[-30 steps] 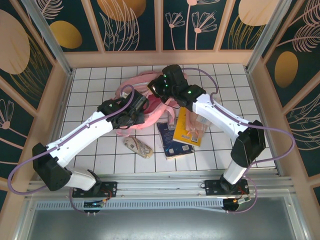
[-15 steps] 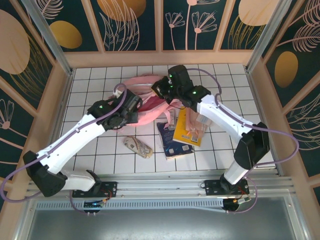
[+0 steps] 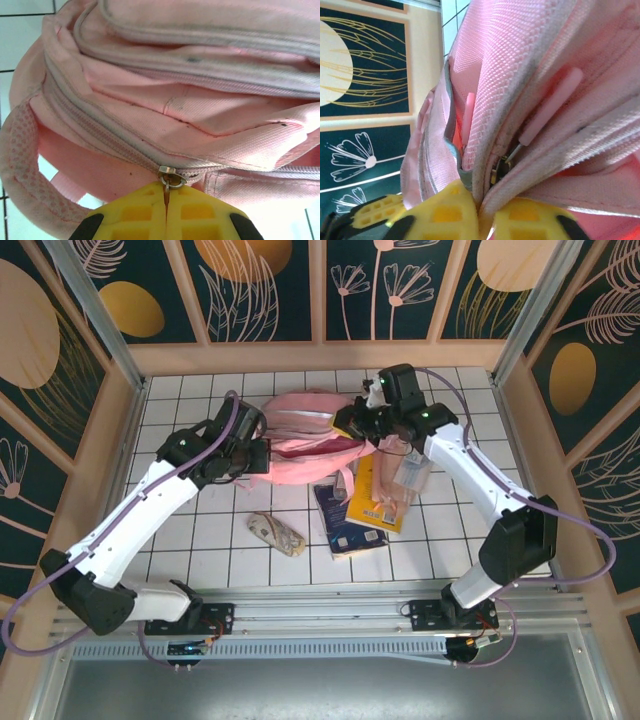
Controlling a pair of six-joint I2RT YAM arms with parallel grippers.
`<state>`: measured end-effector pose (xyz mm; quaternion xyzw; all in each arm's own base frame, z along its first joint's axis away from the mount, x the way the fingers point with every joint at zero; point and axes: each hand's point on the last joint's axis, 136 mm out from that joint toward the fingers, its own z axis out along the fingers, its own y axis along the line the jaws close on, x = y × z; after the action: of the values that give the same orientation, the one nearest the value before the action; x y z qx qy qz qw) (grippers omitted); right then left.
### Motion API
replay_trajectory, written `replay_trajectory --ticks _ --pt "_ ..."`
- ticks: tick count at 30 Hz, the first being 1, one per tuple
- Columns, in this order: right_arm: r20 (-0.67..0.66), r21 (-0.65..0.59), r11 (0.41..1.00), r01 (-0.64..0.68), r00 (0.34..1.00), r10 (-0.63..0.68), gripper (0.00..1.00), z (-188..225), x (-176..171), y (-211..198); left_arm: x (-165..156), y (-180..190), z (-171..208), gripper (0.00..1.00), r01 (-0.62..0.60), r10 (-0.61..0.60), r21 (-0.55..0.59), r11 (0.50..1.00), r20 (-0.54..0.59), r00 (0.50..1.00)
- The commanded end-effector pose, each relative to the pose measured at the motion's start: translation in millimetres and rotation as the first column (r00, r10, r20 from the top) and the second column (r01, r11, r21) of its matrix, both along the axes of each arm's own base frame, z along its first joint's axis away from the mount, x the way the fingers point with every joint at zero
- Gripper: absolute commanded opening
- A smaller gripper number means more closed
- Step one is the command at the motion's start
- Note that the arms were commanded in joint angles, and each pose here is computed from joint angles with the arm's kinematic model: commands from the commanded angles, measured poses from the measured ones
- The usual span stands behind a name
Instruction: Pack the student bag
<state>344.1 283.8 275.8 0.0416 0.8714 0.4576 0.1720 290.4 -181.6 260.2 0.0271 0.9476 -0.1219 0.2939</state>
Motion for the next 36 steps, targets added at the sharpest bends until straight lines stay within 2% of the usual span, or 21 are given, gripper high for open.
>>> replay_trajectory --ticks 1,3,4,5,6,7,9,11,13,16,23,26,30,34,35,36 --pt "0.379 0.037 0.988 -0.152 0.917 0.127 0.45 78 -28 4 -4 16 10 0.0 -0.016 0.016 0.006 1.0 -0.032 0.999" --pt "0.525 0.042 0.969 -0.245 0.83 0.187 0.63 102 -56 21 -2 6 16 0.0 0.0 -0.001 -0.041 0.999 -0.032 0.999" --pt "0.601 0.034 0.952 -0.305 0.767 0.225 0.71 112 -73 29 -1 4 19 0.0 0.009 -0.011 -0.049 0.999 -0.031 0.999" --pt "0.646 0.013 0.94 -0.34 0.721 0.251 0.77 115 -84 33 0 2 22 0.0 0.017 -0.018 -0.051 0.999 -0.028 0.999" --pt "0.694 -0.025 0.927 -0.374 0.661 0.285 0.87 114 -97 37 1 0 26 0.0 0.03 -0.032 -0.052 0.998 -0.026 0.999" --pt "0.733 -0.077 0.909 -0.41 0.595 0.33 0.88 108 -107 40 1 -1 29 0.0 0.041 -0.042 -0.05 0.998 -0.022 0.999" --pt "0.759 -0.159 0.874 -0.459 0.509 0.406 0.89 93 -116 46 1 -2 33 0.0 0.054 -0.055 -0.049 0.997 -0.019 0.998" --pt "0.753 -0.231 0.827 -0.512 0.444 0.485 0.89 78 -124 57 0 -4 35 0.0 0.068 -0.07 -0.053 0.996 -0.022 0.997" --pt "0.741 -0.34 0.766 -0.546 0.346 0.575 0.88 61 -134 74 -1 -7 35 0.0 0.077 -0.079 -0.069 0.995 -0.025 0.997" --pt "0.7 -0.462 0.707 -0.535 0.27 0.661 0.88 37 -138 94 -1 -11 39 0.0 0.084 -0.086 -0.098 0.992 -0.018 0.996" --pt "0.611 -0.657 0.624 -0.424 0.186 0.77 0.86 -13 -130 116 -3 -15 44 0.0 0.091 -0.094 -0.129 0.987 -0.017 0.995" --pt "0.558 -0.737 0.585 -0.338 0.183 0.809 0.83 -32 -121 118 -4 -18 48 0.0 0.097 -0.1 -0.146 0.985 -0.018 0.995" --pt "0.491 -0.839 0.519 -0.163 0.183 0.852 0.78 -49 -103 116 -6 -21 50 0.0 0.102 -0.108 -0.16 0.982 -0.029 0.994" --pt "0.387 -0.922 0.381 0.07 0.182 0.904 0.78 -62 -87 106 -8 -24 49 0.0 0.11 -0.12 -0.172 0.979 -0.048 0.992" --pt "0.379 -0.925 0.368 0.095 0.185 0.906 0.78 -63 -85 104 -8 -25 50 0.0 0.111 -0.121 -0.176 0.978 -0.049 0.991" --pt "0.382 -0.923 0.363 0.127 0.198 0.902 0.73 -61 -81 101 -7 -25 52 0.0 0.112 -0.123 -0.176 0.978 -0.048 0.991"
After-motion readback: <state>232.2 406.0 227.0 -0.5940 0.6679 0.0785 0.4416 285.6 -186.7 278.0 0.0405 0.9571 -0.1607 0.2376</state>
